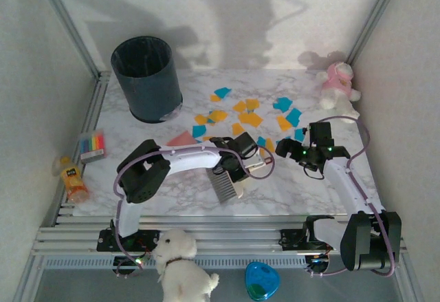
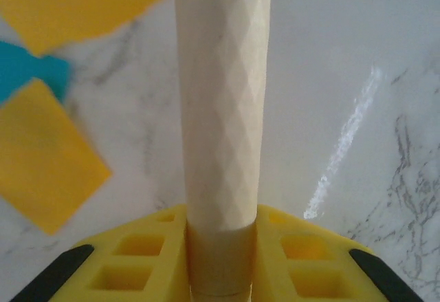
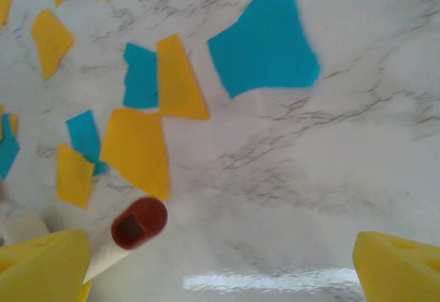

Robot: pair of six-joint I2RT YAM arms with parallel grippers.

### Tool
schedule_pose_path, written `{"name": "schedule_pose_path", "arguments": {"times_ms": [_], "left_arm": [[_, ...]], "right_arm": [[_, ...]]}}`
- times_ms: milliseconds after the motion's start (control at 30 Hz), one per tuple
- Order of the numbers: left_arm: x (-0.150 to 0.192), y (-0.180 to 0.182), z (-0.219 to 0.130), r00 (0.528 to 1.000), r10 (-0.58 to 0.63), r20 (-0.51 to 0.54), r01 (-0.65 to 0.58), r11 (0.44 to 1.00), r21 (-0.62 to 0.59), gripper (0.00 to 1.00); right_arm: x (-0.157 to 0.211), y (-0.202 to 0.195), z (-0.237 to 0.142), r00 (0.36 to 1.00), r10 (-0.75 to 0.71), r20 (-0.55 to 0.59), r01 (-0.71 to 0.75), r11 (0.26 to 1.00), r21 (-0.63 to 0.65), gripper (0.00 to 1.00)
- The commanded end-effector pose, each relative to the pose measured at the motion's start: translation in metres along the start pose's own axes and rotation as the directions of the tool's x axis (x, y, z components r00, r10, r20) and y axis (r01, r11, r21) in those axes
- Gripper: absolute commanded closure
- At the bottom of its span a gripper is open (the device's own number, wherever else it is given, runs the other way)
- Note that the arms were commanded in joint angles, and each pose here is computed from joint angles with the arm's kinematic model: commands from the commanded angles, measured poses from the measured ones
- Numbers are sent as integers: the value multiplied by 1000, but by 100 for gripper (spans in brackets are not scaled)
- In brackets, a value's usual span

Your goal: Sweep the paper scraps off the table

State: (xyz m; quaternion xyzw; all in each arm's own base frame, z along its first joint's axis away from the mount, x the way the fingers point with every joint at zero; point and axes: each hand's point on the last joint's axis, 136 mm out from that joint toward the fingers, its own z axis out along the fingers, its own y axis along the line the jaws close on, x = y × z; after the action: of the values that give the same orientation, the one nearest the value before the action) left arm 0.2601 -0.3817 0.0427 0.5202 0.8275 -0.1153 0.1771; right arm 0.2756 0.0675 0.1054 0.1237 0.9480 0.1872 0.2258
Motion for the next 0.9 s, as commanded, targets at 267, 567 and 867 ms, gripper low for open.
{"name": "schedule_pose_path", "arguments": {"times_ms": [267, 567, 867], "left_arm": [[-54, 25, -53, 961, -49, 274, 75, 994, -83, 77], [-66, 22, -69, 940, -43, 338, 71, 995, -70, 78], [-75, 20, -81, 922, -37, 386, 66, 996, -63, 78]], "right_arm": [[-21, 72, -26, 999, 32, 37, -16, 930, -368, 10], [-27, 87, -23, 999, 52, 17, -38, 891, -453, 28], [-24, 96, -17, 999, 43, -29, -52, 860, -507, 43]]}}
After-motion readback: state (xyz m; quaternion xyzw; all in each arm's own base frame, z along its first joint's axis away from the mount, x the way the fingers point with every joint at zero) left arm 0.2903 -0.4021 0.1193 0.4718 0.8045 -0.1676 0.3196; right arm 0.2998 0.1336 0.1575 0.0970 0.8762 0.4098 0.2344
